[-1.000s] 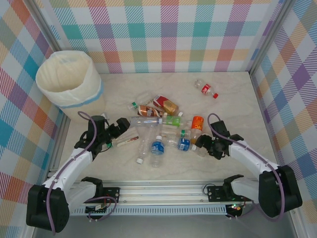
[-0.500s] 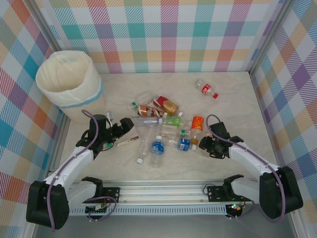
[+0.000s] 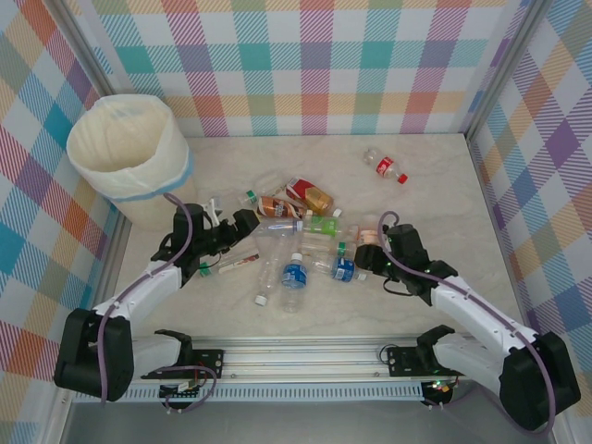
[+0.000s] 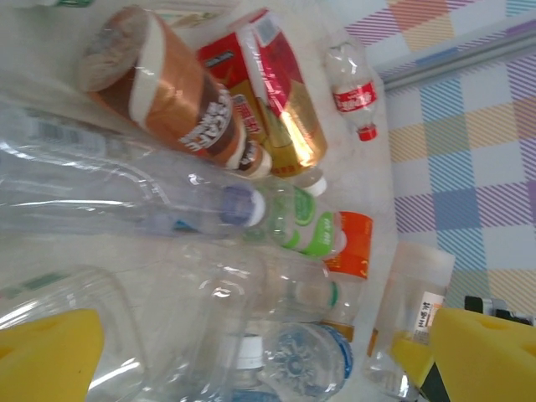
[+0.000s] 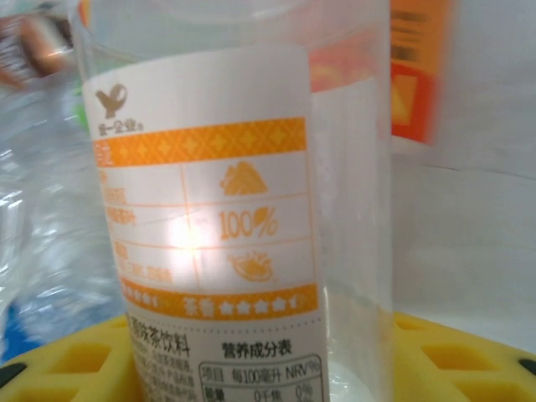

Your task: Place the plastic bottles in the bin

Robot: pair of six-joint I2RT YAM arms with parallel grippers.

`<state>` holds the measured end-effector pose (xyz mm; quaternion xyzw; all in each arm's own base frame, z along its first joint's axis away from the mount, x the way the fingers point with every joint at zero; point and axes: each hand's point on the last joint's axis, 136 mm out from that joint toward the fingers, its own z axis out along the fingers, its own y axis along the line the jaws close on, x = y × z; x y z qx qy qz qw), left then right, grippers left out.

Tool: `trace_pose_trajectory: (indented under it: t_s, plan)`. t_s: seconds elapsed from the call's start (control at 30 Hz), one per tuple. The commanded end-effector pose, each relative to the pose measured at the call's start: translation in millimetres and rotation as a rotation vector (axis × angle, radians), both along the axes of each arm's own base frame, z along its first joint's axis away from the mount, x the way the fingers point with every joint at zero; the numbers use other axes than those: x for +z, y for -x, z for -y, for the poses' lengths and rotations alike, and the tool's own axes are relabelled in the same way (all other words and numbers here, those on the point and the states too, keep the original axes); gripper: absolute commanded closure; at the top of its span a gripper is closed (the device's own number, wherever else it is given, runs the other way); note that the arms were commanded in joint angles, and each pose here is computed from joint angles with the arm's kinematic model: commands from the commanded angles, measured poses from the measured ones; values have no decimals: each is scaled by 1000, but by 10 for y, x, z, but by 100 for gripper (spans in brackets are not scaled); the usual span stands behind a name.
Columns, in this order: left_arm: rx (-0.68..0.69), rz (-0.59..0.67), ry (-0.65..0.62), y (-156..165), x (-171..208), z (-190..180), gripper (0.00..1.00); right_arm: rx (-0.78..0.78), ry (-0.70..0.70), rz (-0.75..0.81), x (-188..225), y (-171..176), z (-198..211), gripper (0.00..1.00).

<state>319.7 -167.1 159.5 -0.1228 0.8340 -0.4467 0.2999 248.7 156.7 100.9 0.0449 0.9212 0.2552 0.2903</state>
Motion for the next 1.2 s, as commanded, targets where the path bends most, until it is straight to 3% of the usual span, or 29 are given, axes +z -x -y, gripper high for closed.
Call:
trace_pose_trajectory:
  t_s: [0.0,0.33,0.6,0.77,1.03,1.17]
  plan:
    - [-118,121,93,-58,445,283,0,172,-111,173,514,-178,-486,55]
    - [-301,153,120,34,609,796,0,508,-255,172,749,37,-1472,55]
    - [-415,228,128,197,724,1058,1,614,-321,154,904,130,-1781,55]
    - [-443,215,125,254,692,1117,11,635,-374,181,1051,146,-1853,54]
    - [-440,211,127,229,688,1149,38,710,-414,196,1157,263,-1968,53]
    - [-432,208,119,204,647,1144,48,671,-378,215,1129,202,-1919,41]
